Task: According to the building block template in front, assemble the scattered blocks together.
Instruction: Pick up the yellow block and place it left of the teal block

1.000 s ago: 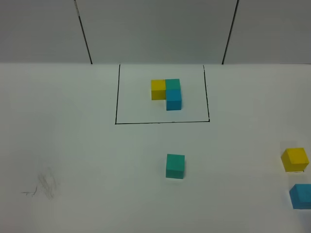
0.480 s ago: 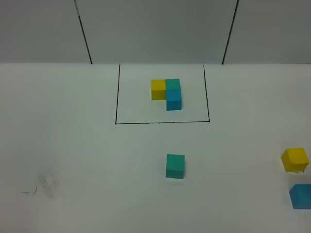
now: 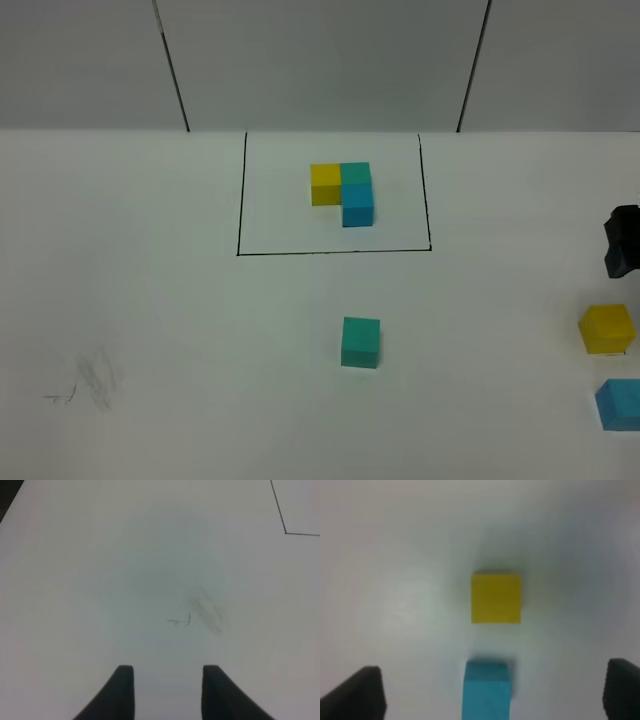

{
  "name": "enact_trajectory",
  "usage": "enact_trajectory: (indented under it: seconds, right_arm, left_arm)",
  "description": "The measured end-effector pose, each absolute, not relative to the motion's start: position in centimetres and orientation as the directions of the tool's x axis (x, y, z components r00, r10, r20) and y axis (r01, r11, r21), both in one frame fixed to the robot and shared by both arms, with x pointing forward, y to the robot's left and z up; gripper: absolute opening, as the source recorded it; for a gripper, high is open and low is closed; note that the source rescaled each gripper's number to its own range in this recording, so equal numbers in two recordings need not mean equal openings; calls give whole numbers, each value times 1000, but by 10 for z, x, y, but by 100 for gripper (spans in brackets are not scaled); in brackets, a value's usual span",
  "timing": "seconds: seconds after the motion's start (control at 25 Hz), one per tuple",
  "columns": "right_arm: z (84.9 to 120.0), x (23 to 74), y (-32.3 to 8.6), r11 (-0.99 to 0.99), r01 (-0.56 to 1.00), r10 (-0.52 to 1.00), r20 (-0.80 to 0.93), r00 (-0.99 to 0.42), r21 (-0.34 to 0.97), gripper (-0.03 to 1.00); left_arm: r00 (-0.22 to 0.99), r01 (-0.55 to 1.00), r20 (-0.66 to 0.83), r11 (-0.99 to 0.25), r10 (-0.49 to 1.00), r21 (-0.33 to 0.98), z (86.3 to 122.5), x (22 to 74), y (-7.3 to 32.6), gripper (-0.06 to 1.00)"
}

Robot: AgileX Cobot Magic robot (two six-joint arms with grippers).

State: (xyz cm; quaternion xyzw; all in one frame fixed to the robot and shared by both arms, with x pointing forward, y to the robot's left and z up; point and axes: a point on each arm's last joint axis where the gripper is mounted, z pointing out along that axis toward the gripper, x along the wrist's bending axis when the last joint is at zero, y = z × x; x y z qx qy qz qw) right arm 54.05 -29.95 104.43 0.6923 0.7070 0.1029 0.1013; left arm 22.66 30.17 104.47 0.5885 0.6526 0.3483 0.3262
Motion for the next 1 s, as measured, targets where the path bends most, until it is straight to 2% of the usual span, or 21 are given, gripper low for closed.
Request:
enact_trajectory:
  seconds: [0.36, 0.68, 1.0]
  right_arm:
    - [996, 563, -300, 76, 984, 997, -13, -74, 161, 82]
    - [962, 571, -299, 58, 980, 998, -2, -59, 188, 81]
    - [925, 580, -298, 40, 988, 999, 16, -43, 152, 81]
  left_arm:
    - [-94, 541, -16, 65, 995, 839, 1045, 227, 302, 0]
    - [-94, 541, -16, 65, 995, 839, 1045, 227, 302, 0]
    - [-94, 541, -16, 65, 995, 839, 1045, 227, 302, 0]
